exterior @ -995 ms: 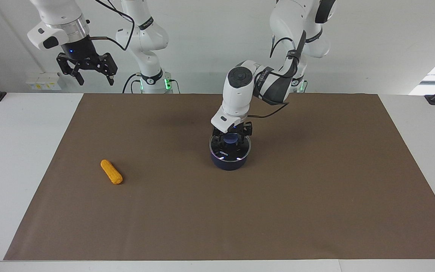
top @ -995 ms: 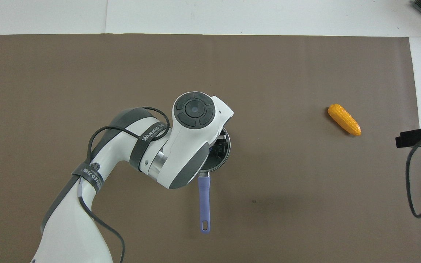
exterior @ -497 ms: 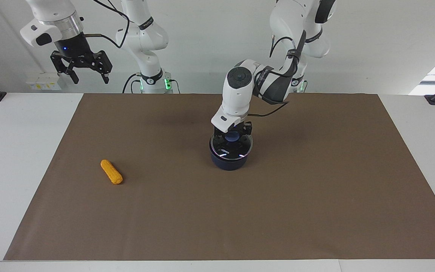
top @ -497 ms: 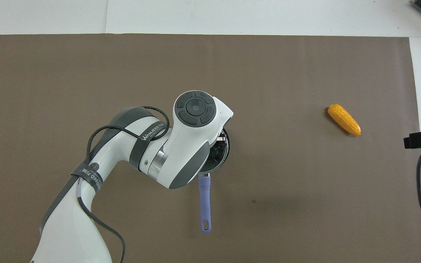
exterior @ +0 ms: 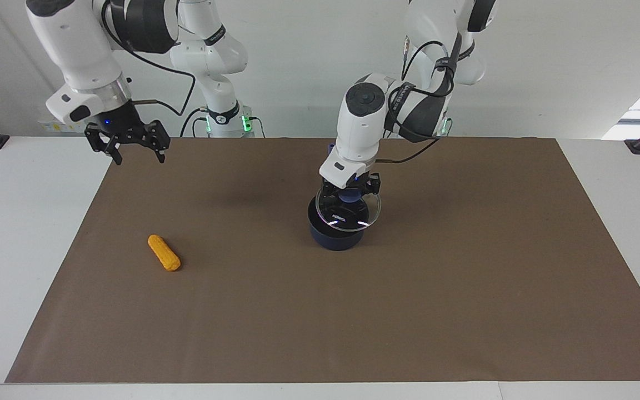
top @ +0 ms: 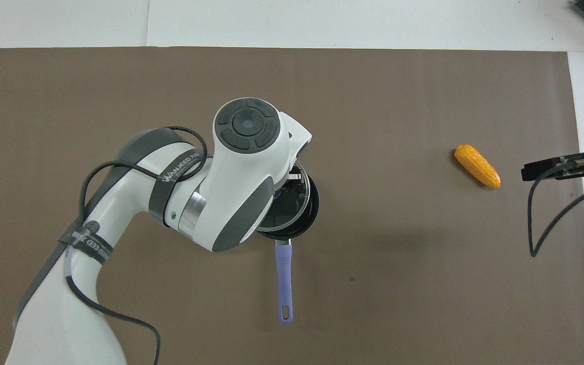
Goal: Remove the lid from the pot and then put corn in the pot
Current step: 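Lift the lid away with the left gripper while the right gripper grasps the corn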
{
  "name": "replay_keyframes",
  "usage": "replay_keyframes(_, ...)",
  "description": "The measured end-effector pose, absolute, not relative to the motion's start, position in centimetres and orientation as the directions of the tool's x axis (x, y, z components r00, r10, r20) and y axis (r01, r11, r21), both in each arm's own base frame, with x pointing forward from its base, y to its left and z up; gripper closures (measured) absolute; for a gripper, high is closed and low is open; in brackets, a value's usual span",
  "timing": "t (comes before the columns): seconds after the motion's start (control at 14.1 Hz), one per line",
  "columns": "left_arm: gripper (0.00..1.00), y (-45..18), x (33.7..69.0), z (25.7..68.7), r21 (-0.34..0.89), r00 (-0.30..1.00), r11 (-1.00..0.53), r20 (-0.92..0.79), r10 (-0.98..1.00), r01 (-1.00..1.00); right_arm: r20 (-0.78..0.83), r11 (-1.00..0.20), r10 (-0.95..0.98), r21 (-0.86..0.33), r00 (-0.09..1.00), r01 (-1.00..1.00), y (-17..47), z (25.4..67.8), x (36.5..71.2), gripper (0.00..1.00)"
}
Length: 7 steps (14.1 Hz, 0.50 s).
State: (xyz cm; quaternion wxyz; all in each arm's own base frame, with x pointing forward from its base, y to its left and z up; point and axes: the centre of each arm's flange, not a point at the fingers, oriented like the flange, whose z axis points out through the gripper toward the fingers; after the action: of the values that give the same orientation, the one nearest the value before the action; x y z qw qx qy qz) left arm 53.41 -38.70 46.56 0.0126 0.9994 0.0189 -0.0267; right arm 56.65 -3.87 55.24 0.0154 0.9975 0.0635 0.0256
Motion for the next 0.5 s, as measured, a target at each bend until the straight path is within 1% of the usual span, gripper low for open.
replay_keyframes(0.21,0.56,-34.1,55.4,49.6,0.057,0.998,-0.997,-0.044,0.048,0.05,0.057,-0.95,0.309,0.061,0.949,0.306,-4.7,46.3,61.6,0.0)
replay_keyframes(0.28,0.56,-32.4,55.8,50.4,0.063,0.998,-0.997,-0.047,0.038,0.04,0.054,-0.929,0.369,0.068,0.928,0.365,-4.8,43.5,62.7,0.0)
replay_keyframes(0.36,0.56,-30.6,56.3,51.2,0.065,0.998,-0.997,-0.051,0.029,0.033,0.055,-0.901,0.431,0.078,0.901,0.426,-4.8,41.1,63.7,0.0)
replay_keyframes(0.5,0.56,-27.7,57.0,52.1,0.064,0.998,-0.998,-0.062,0.016,0.02,0.043,-0.847,0.529,0.085,0.848,0.524,-4.7,37.6,64.7,0.0)
